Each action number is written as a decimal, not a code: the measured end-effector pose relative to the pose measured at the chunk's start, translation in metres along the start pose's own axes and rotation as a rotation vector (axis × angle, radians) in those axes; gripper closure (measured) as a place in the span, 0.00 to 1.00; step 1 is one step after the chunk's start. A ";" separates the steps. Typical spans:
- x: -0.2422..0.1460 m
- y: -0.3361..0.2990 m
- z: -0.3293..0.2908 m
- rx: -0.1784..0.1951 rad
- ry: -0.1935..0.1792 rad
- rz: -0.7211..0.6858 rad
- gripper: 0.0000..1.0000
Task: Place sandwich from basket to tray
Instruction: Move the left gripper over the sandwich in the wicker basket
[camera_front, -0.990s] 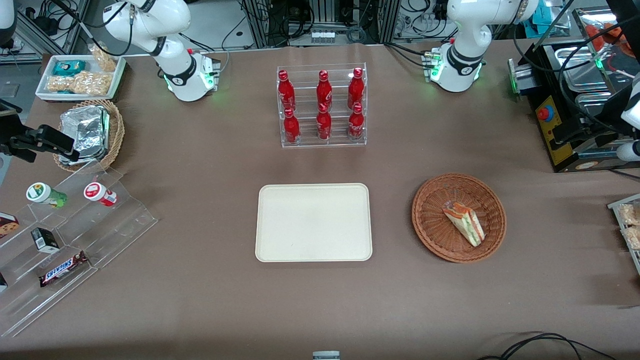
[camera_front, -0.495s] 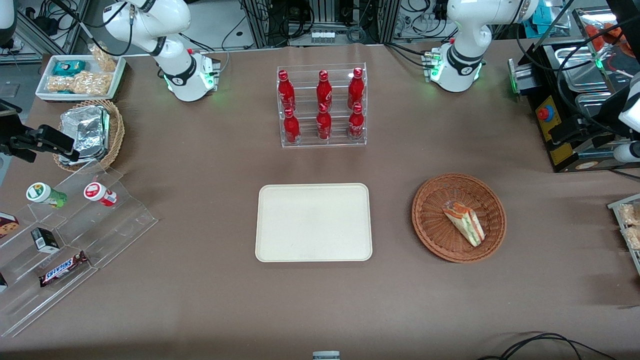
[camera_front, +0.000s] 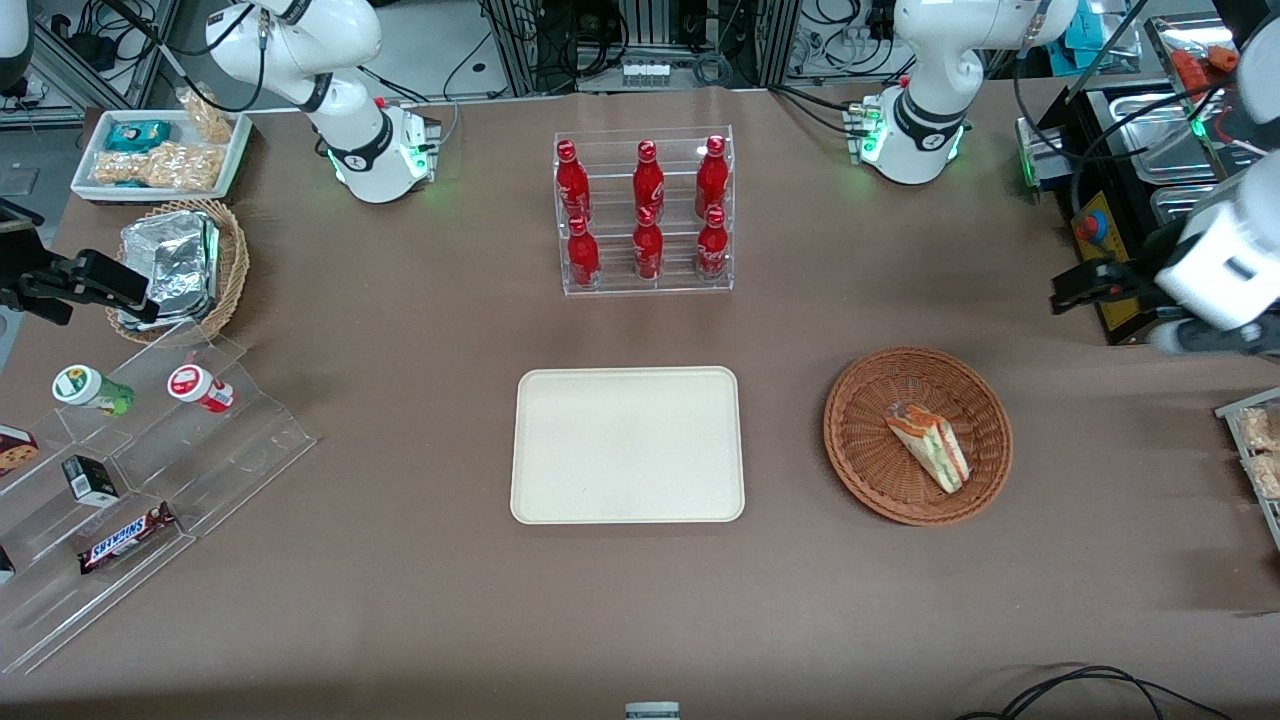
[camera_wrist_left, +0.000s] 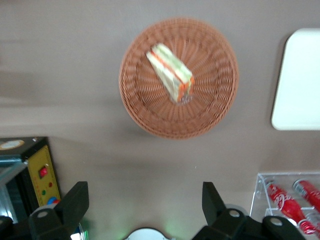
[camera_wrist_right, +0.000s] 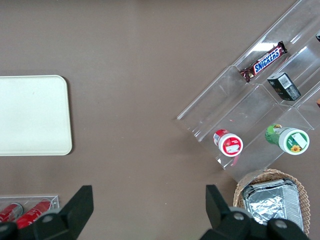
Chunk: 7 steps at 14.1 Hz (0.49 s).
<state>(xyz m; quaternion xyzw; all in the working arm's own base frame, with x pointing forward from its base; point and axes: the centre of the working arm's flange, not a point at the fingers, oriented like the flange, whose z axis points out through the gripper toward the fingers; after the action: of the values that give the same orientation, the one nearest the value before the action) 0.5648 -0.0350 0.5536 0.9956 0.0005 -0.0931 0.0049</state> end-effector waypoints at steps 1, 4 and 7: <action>0.007 0.007 0.024 0.006 -0.010 0.011 0.00; 0.031 0.020 0.102 0.029 0.017 -0.004 0.00; 0.052 0.030 0.155 0.029 0.037 -0.166 0.00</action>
<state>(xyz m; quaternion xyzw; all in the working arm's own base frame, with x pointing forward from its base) 0.5876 -0.0665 0.3918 0.9937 0.0817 -0.0749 -0.0174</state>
